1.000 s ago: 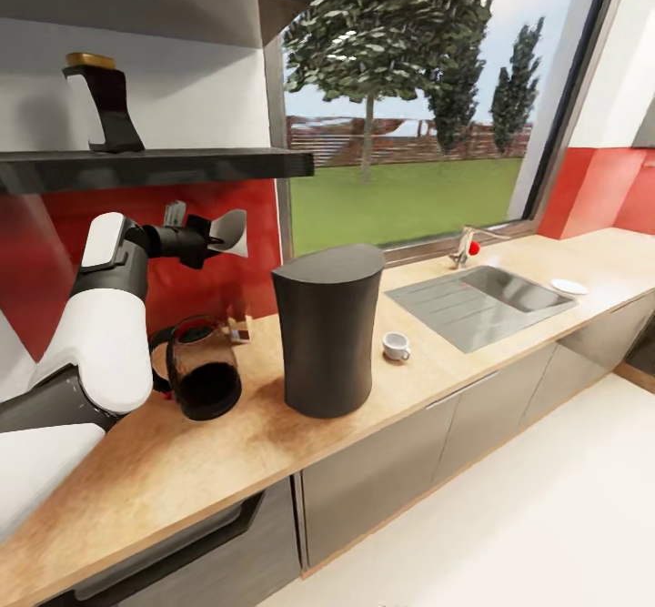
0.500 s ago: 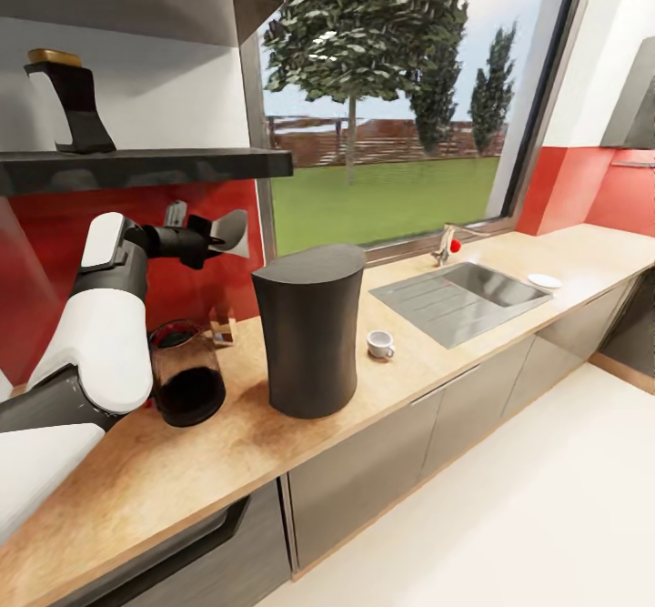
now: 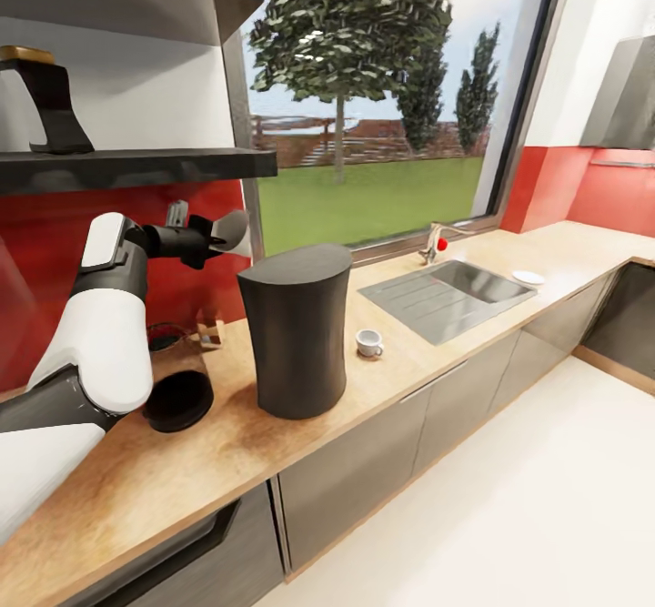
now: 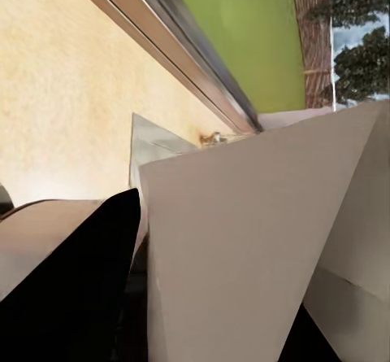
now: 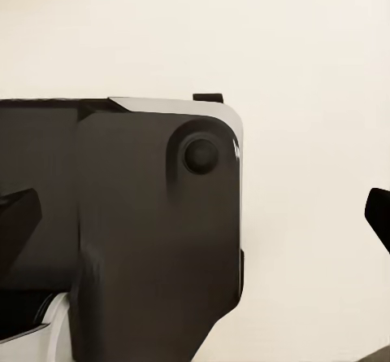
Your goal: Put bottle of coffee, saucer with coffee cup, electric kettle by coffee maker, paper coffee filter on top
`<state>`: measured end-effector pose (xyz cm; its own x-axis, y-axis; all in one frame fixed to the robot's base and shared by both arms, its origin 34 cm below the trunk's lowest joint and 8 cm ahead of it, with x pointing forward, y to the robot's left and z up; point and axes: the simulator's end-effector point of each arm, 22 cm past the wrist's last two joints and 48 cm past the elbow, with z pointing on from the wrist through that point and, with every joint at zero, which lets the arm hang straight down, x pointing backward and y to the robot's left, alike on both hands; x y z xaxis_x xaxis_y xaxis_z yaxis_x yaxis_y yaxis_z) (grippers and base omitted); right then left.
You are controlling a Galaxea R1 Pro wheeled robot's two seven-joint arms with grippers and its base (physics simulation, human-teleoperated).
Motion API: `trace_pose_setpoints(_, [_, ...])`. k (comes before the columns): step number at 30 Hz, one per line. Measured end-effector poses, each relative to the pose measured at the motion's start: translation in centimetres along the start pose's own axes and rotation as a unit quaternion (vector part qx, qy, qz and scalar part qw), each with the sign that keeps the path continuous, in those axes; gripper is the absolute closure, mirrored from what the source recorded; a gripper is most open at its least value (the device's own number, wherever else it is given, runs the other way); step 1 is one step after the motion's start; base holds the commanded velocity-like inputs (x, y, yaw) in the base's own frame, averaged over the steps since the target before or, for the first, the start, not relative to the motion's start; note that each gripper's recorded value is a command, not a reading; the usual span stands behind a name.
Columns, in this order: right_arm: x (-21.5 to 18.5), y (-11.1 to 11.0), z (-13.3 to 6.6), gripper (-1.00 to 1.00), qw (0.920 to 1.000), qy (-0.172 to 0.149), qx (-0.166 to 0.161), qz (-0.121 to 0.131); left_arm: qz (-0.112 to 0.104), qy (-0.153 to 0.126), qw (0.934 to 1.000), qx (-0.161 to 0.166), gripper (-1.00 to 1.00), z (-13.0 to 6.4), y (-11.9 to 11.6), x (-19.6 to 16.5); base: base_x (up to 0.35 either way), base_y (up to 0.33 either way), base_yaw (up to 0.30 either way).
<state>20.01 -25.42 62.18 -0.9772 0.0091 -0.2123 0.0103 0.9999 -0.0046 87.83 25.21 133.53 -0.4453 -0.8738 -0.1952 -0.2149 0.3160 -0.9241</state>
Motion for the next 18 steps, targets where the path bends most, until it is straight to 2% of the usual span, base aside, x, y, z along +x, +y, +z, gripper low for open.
trace_pose_setpoints(8, [0.01, -0.01, 0.0, -1.0, 1.0, 0.0, 0.0, 0.0, 0.0, 0.0, 1.0, 0.0, 1.0, 0.0, -0.02, 0.02, 0.0, 0.0, -0.029])
trace_pose_setpoints(15, [-0.01, 0.0, 0.0, -1.0, 1.0, 0.0, 0.0, 0.0, 0.0, 0.0, 1.0, 0.0, 1.0, 0.0, -0.03, 0.02, 0.0, 0.0, -0.212])
trace_pose_setpoints(18, [0.01, 0.0, 0.0, -1.0, 1.0, 0.0, 0.0, 0.0, -0.001, -0.001, 1.0, 0.001, 1.0, -0.03, -0.05, -0.05, 0.0, 0.0, -0.091])
